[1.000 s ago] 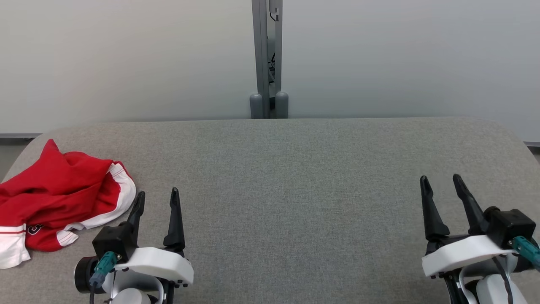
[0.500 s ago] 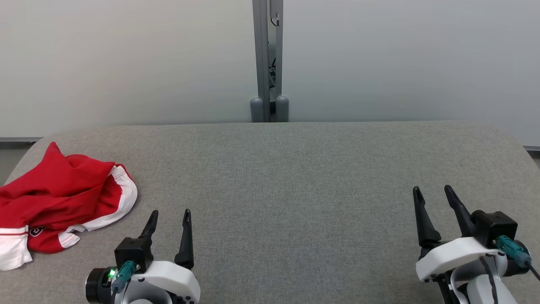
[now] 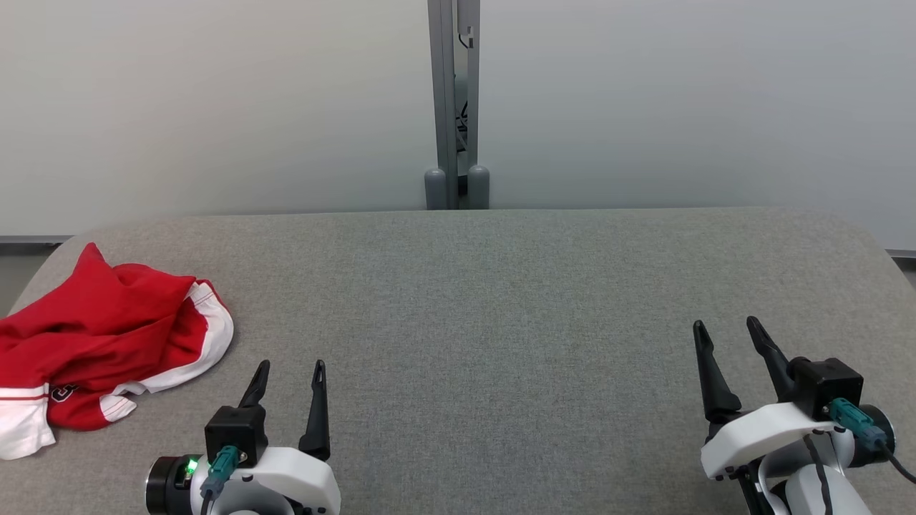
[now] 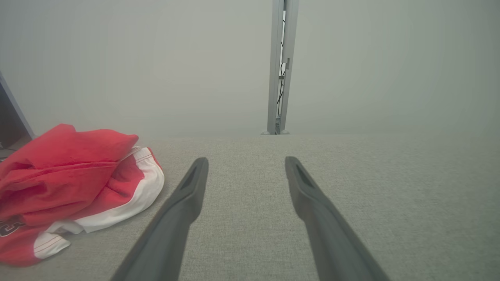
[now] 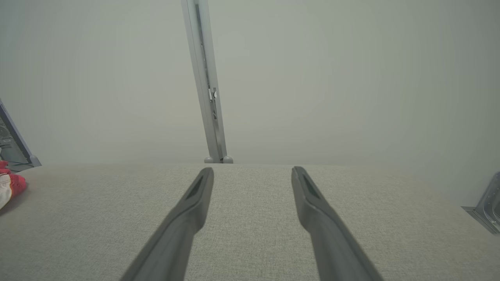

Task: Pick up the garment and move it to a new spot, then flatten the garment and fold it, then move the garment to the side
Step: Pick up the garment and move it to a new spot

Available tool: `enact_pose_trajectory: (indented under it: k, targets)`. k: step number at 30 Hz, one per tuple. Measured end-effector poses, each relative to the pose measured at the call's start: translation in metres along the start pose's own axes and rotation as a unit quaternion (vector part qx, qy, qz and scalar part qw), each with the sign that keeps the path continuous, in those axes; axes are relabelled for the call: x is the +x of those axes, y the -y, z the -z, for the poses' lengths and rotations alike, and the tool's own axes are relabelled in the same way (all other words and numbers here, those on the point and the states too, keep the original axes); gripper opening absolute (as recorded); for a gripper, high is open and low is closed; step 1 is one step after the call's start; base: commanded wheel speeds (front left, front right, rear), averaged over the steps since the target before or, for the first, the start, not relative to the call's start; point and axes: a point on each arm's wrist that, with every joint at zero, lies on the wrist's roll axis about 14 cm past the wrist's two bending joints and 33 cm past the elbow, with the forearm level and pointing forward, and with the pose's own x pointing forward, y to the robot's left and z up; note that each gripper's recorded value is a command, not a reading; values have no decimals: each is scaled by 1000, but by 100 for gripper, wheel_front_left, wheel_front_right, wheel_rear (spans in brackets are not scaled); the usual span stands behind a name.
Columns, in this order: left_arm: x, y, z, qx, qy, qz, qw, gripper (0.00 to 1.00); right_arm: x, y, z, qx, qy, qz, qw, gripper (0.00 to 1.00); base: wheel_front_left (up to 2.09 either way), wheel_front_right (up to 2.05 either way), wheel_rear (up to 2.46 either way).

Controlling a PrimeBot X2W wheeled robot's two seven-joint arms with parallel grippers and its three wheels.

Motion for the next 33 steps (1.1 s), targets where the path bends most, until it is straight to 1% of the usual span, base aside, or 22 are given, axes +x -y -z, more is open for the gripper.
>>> enact_pose_trajectory:
  k: [10,17,23,25,26,29,33]
  targets:
    - [-1,-2,0,-3,0,-4,1000,100,0,-2,3,5,-4,-2,1000,100,0,0,0]
    - [-8,-21,-3,-4,6,-30,1000,100,9,-18,3,15,-4,-24,1000,100,0,0,0]
    - [-23,-54,-8,-1,16,-79,997,100,22,-48,4,30,-4,-63,998,100,0,0,0]
    - [-30,-68,-9,0,19,-100,995,100,25,-63,7,30,-8,-85,996,100,0,0,0]
    - [-38,-82,-11,0,24,-121,992,100,27,-79,10,32,-12,-106,994,100,0,0,0]
    - [-56,-104,-9,2,23,-154,988,100,32,-100,7,36,-7,-135,990,100,0,0,0]
    - [-76,-129,-11,6,29,-192,981,100,32,-130,11,43,-15,-174,984,100,0,0,0]
